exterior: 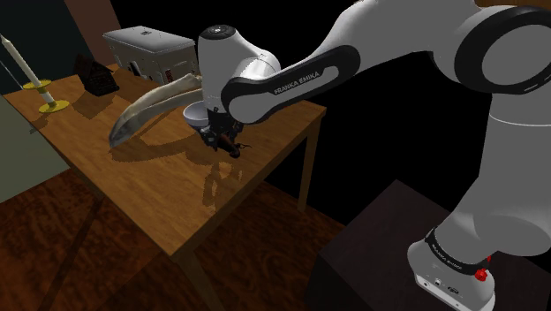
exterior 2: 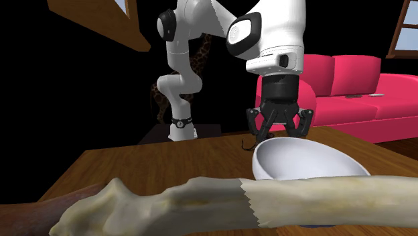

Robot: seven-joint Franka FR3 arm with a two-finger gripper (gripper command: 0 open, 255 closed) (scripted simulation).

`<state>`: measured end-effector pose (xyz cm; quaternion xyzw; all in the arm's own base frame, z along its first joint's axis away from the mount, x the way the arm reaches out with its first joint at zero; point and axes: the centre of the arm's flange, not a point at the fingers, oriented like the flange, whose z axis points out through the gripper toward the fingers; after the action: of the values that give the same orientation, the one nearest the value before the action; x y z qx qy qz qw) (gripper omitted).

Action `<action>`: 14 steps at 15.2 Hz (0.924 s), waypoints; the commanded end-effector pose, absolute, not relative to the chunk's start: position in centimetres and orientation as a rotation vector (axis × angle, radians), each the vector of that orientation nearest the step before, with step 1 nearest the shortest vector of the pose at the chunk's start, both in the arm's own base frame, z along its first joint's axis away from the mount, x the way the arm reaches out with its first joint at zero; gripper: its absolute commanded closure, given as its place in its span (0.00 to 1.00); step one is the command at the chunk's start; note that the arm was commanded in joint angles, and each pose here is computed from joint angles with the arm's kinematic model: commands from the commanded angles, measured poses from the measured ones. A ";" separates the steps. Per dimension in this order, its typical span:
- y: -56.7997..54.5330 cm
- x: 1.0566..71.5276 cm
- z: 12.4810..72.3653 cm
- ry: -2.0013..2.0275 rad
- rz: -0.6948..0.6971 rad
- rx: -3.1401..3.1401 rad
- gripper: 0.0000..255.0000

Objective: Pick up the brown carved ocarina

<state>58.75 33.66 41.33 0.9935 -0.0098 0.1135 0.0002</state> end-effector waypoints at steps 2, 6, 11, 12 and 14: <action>33.7 58.7 41.3 -0.030 0.356 3.121 1.00; 33.6 58.7 42.9 -0.030 0.356 3.121 1.00; 33.6 58.7 45.5 -0.030 0.356 3.121 1.00; 33.6 58.7 46.0 -0.030 0.356 3.121 1.00; 33.6 58.7 47.1 -0.030 0.356 3.121 1.00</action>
<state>58.76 33.65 46.46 0.9935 -0.0096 0.1132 0.0000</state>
